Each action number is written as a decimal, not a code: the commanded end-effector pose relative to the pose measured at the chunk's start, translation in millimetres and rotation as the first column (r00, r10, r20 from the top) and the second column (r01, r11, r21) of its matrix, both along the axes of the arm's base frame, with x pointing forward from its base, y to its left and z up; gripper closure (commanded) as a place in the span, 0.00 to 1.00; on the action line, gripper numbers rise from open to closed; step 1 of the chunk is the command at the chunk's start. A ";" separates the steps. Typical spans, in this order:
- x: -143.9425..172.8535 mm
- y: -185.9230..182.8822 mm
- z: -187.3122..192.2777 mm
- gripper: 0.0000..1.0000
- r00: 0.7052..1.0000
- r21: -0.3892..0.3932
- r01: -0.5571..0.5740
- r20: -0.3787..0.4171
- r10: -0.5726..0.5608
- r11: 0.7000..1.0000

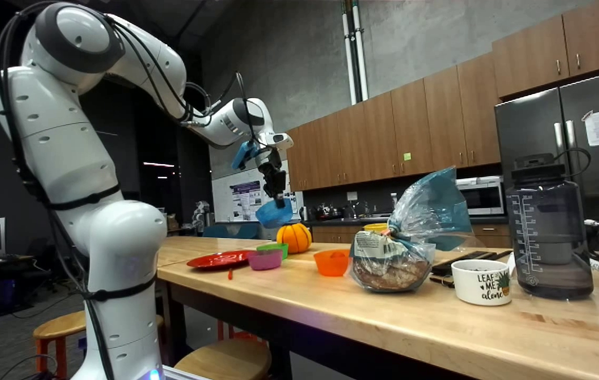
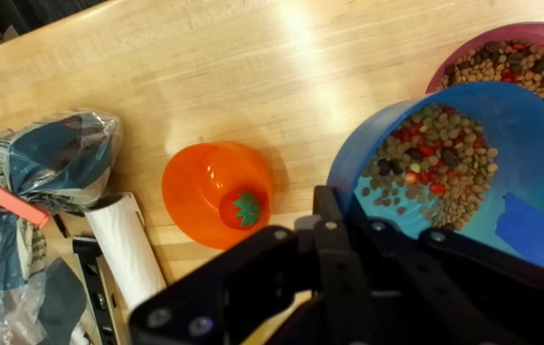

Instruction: Pick up the blue bowl and pour all its contents into the purple bowl

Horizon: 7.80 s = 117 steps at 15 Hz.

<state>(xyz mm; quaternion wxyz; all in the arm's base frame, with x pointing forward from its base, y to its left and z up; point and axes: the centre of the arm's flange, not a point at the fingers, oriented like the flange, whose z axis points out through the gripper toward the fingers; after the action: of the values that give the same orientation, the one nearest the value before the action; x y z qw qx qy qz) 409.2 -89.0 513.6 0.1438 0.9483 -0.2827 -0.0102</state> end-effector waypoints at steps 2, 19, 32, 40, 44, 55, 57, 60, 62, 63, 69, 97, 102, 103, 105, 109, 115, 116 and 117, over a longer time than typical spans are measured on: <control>22.3 26.0 -13.0 0.99 0.993 -0.067 -0.091 -0.077 0.086 0.994; 45.9 109.1 -74.8 0.99 0.961 -0.512 -0.252 -0.229 0.153 0.821; 49.2 167.9 -98.2 0.99 0.943 -0.697 -0.300 -0.320 0.092 0.651; 58.4 195.8 -117.4 0.99 0.912 -0.720 -0.353 -0.407 0.049 0.597; 61.9 203.6 -120.7 0.99 0.899 -0.735 -0.370 -0.439 0.018 0.568; 71.9 217.0 -127.4 0.99 0.869 -0.767 -0.386 -0.489 -0.078 0.512; 72.4 219.4 -128.7 0.99 0.863 -0.765 -0.392 -0.498 -0.084 0.510; 68.6 221.9 -138.8 0.99 0.862 -0.783 -0.405 -0.499 -0.088 0.472; 68.1 223.7 -141.5 0.99 0.861 -0.785 -0.407 -0.500 -0.091 0.466; 67.6 224.4 -142.5 0.99 0.858 -0.780 -0.411 -0.506 -0.089 0.471; 67.4 225.4 -145.0 0.99 0.874 -0.817 -0.403 -0.477 -0.089 0.413; 121.6 28.5 -46.7 0.99 0.972 -0.283 0.201 -0.061 -0.227 0.938; 119.2 -2.7 -63.9 0.99 0.941 -0.021 0.337 0.018 -0.337 0.941; 118.3 -9.4 -67.6 0.99 0.932 0.030 0.361 0.032 -0.362 0.932; 116.6 -22.8 -72.8 0.99 0.909 0.133 0.403 0.058 -0.413 0.906; 112.0 -49.5 -79.4 0.99 0.855 0.329 0.447 0.118 -0.506 0.832; 117.0 -80.0 -80.1 0.99 0.752 0.553 0.362 0.302 -0.586 0.750; 118.3 -81.4 -81.7 0.99 0.736 0.579 0.327 0.339 -0.586 0.747; 119.0 -80.7 -84.1 0.99 0.720 0.593 0.300 0.373 -0.585 0.747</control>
<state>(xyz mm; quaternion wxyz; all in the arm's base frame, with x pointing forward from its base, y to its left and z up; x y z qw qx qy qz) 537.3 -170.4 434.8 -0.1500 0.8197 -0.5433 0.1022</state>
